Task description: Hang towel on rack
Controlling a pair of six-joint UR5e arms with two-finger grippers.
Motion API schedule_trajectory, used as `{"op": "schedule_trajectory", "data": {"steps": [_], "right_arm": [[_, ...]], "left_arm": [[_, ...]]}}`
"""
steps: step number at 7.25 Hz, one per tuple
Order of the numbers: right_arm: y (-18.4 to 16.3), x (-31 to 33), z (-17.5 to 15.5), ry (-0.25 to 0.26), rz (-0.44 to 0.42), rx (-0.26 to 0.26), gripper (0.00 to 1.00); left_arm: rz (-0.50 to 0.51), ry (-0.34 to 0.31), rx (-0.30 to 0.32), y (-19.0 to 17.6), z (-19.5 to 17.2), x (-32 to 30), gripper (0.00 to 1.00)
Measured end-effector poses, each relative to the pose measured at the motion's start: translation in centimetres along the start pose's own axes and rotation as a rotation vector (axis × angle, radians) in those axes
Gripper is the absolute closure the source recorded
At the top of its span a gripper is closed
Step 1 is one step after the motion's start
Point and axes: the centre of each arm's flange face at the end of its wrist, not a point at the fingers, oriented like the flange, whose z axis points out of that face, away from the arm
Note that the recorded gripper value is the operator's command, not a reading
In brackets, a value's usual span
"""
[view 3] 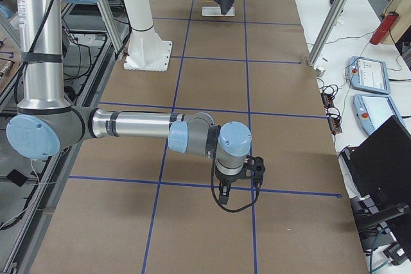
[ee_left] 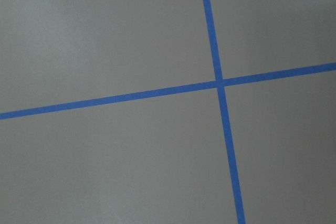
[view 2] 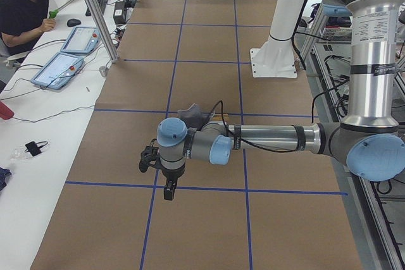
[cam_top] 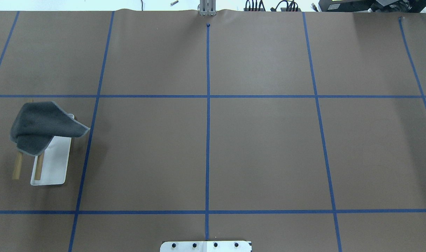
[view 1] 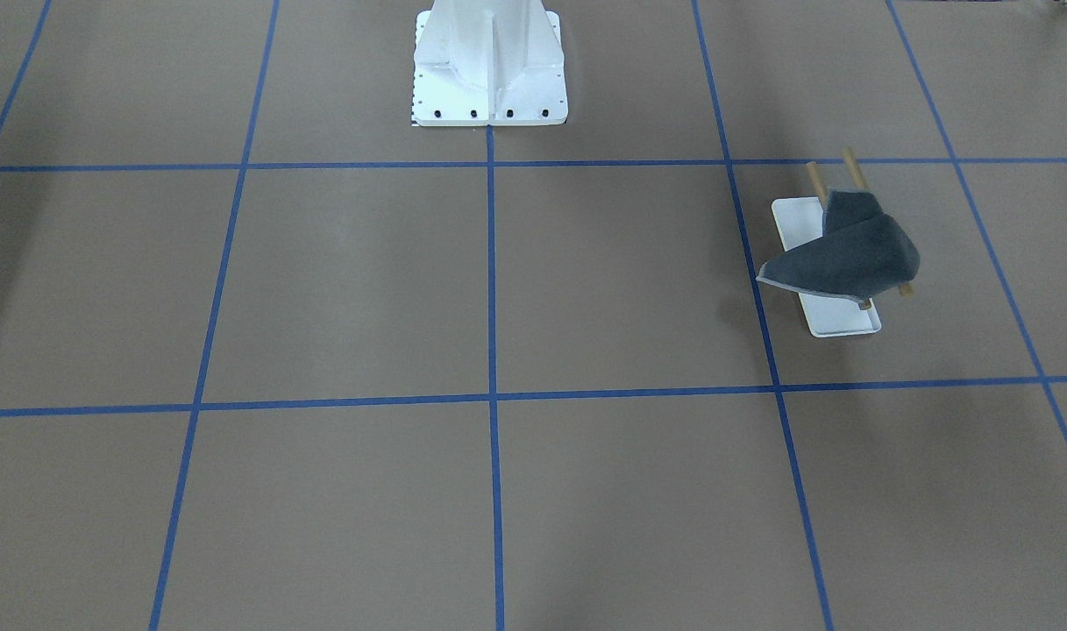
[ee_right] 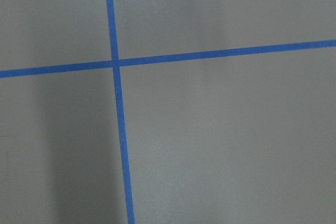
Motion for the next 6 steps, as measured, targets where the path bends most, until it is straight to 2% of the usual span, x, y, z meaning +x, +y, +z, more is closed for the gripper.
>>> {"op": "schedule_trajectory", "data": {"steps": [3, 6], "right_arm": [[0.0, 0.1, 0.0, 0.005, 0.003, -0.001, 0.00], [-0.1, 0.0, -0.1, 0.004, 0.002, 0.002, 0.00]], "left_arm": [[-0.030, 0.002, 0.015, -0.3, -1.7, -0.6, 0.01], [-0.057, 0.003, -0.006, -0.9, -3.0, -0.3, 0.01]]}}
